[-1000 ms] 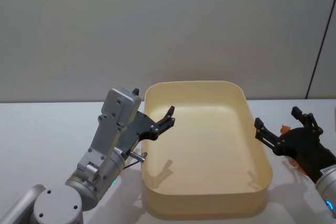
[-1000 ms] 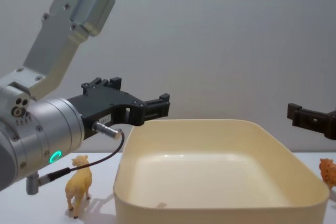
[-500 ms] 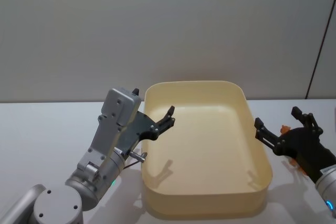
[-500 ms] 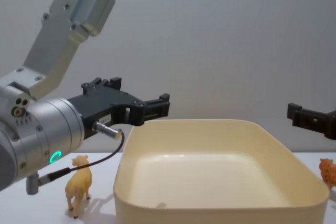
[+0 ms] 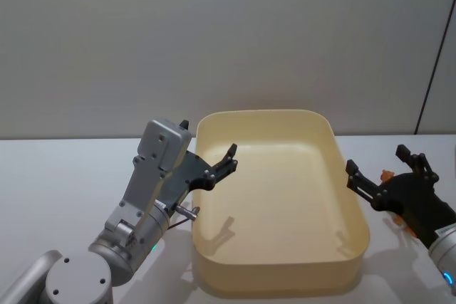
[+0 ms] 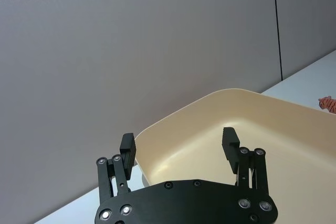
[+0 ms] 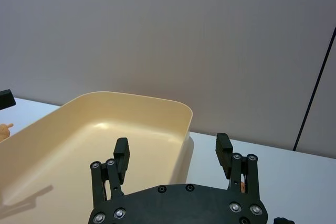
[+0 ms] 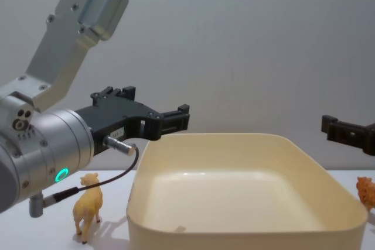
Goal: Pick up the toy alternately with two hands and place it into the central storage box.
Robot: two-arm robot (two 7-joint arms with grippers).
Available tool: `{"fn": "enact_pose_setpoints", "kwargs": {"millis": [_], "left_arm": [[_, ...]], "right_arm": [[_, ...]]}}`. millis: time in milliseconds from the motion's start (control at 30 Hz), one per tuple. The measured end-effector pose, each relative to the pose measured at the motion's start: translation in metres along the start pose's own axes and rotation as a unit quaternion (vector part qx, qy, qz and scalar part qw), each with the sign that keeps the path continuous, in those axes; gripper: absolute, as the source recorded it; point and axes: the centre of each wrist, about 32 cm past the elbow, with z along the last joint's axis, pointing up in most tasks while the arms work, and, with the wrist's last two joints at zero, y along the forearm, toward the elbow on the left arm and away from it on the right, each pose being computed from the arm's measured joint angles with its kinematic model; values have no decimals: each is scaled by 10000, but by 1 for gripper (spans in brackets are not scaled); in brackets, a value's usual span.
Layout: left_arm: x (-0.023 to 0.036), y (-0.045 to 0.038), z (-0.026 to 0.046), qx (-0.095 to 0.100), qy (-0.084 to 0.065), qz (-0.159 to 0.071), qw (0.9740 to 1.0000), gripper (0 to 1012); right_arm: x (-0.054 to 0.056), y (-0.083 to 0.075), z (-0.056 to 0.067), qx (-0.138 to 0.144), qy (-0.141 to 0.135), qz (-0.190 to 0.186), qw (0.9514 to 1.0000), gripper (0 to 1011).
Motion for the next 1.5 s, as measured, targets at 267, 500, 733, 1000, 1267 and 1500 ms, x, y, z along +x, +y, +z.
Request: {"fn": "enact_pose_setpoints", "kwargs": {"millis": [267,500,733,1000,1267,1500], "left_arm": [[0,0,0,0,0,0,10000,1001],[0,0,0,0,0,0,10000,1001],[0,0,0,0,0,0,10000,1001],[0,0,0,0,0,0,10000,1001],[0,0,0,0,0,0,10000,1001],[0,0,0,0,0,0,10000,1001]], "right_arm": [[111,-15,5,-65,-74,-69,9999,1001],[325,-44,4,-216,-213,-263,9992,1001],[473,-89,-5,-437,-314,-384,9978,1001],[580,-249,-35,-786,-388,-446,9951,1001],[664,-437,-43,-1002,-466,-593,9921,1001],[775,-585,-58,-1166,-573,-811,9882,1001]]}}
